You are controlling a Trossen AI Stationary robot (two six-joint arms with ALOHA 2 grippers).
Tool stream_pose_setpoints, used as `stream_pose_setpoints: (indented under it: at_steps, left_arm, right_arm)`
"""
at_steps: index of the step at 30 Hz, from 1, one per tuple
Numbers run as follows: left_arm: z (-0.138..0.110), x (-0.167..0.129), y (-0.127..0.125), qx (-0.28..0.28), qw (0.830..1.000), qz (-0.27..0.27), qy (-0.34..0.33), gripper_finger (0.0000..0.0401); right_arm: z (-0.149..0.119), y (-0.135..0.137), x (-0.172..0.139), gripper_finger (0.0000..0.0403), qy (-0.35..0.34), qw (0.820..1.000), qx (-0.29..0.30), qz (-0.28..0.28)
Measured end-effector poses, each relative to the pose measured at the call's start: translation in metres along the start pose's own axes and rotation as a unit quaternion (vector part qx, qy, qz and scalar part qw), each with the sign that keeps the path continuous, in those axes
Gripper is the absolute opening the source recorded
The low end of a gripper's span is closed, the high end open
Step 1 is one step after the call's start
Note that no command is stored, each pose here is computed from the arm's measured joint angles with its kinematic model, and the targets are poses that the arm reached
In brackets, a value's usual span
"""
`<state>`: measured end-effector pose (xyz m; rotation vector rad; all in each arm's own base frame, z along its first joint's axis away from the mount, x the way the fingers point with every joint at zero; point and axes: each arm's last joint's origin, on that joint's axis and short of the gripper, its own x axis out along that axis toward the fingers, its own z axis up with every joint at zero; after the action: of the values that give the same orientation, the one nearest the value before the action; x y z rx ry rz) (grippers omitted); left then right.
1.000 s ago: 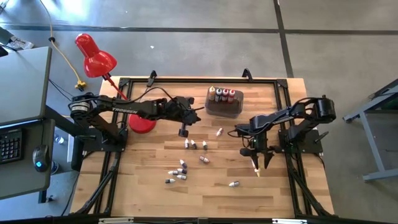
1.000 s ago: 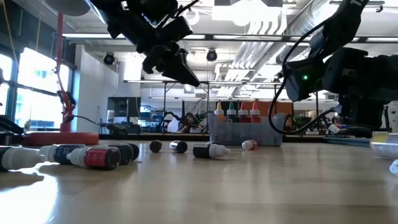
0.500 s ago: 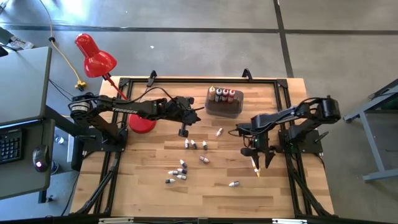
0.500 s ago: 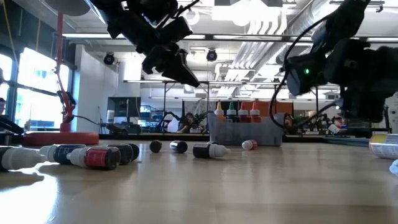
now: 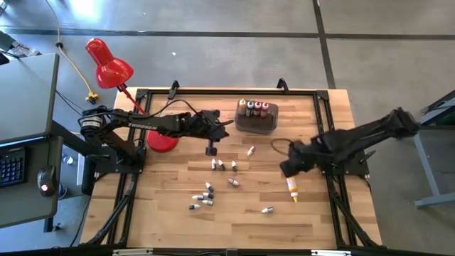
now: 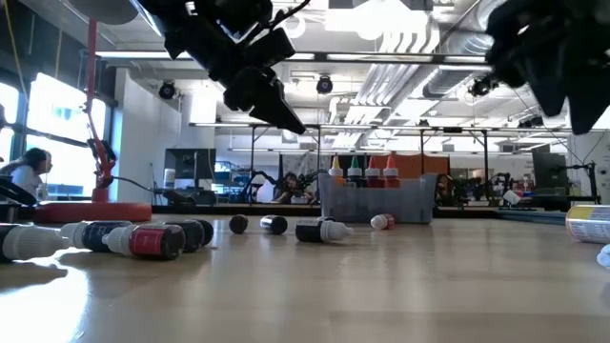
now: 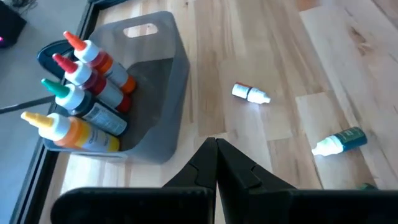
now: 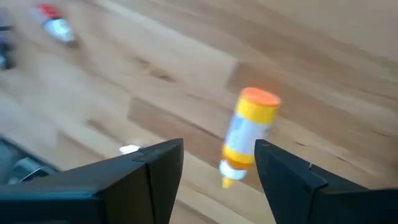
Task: Pick & Place food coloring
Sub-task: Put the large yellow food coloring bottle into the bin
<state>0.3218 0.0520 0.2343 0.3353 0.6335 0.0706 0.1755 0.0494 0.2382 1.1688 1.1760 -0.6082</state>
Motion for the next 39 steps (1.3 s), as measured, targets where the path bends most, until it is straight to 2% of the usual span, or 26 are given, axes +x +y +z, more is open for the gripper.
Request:
stream_pose_setpoints:
  at_steps: [3, 6, 10, 12, 17, 22, 24, 28, 34, 39]
  left_arm:
    - [0.000, 0.000, 0.001, -0.003, 1.000, 0.010, 0.004, 0.0000]
    - [0.000, 0.000, 0.001, -0.011, 1.000, 0.012, 0.005, 0.0000]
    - [0.001, 0.000, 0.001, -0.012, 1.000, 0.014, -0.001, 0.0000]
    - [0.002, 0.000, 0.002, -0.012, 1.000, 0.018, -0.011, 0.0000]
    - [0.009, -0.001, 0.005, -0.019, 0.998, 0.032, -0.047, 0.0000]
    - [0.011, -0.001, 0.005, -0.024, 0.998, 0.029, -0.058, 0.0000]
    - [0.011, -0.001, 0.004, -0.024, 0.998, 0.019, -0.061, 0.0000]
    - [0.012, -0.001, 0.004, -0.011, 0.998, 0.016, -0.067, 0.0001]
    - [0.012, -0.001, 0.005, -0.001, 0.998, 0.031, -0.061, 0.0019]
    - [0.011, -0.001, 0.005, -0.001, 0.998, 0.032, -0.056, 0.0032]
  right_arm:
    - [-0.022, -0.002, 0.012, 0.0193, -0.011, 0.999, -0.030, 0.005]
    - [-0.042, -0.005, 0.036, 0.0193, 0.008, 0.999, -0.046, 0.018]
    - [-0.056, -0.012, 0.063, 0.0192, 0.054, 0.998, 0.024, 0.009]
    - [-0.059, -0.014, 0.070, 0.0192, 0.055, 0.998, 0.038, -0.001]
    - [-0.062, -0.010, 0.069, 0.0192, 0.037, 0.999, 0.025, -0.014]
    - [-0.062, -0.019, 0.081, 0.0192, 0.015, 0.995, 0.004, -0.096]
    - [-0.063, -0.019, 0.088, 0.0192, 0.013, 0.994, 0.001, -0.113]
    - [-0.065, -0.013, 0.099, 0.0192, 0.011, 0.996, -0.002, -0.094]
    - [-0.070, -0.016, 0.113, 0.0192, 0.023, 0.991, -0.032, -0.132]
    - [-0.071, -0.015, 0.117, 0.0192, 0.017, 0.991, -0.033, -0.131]
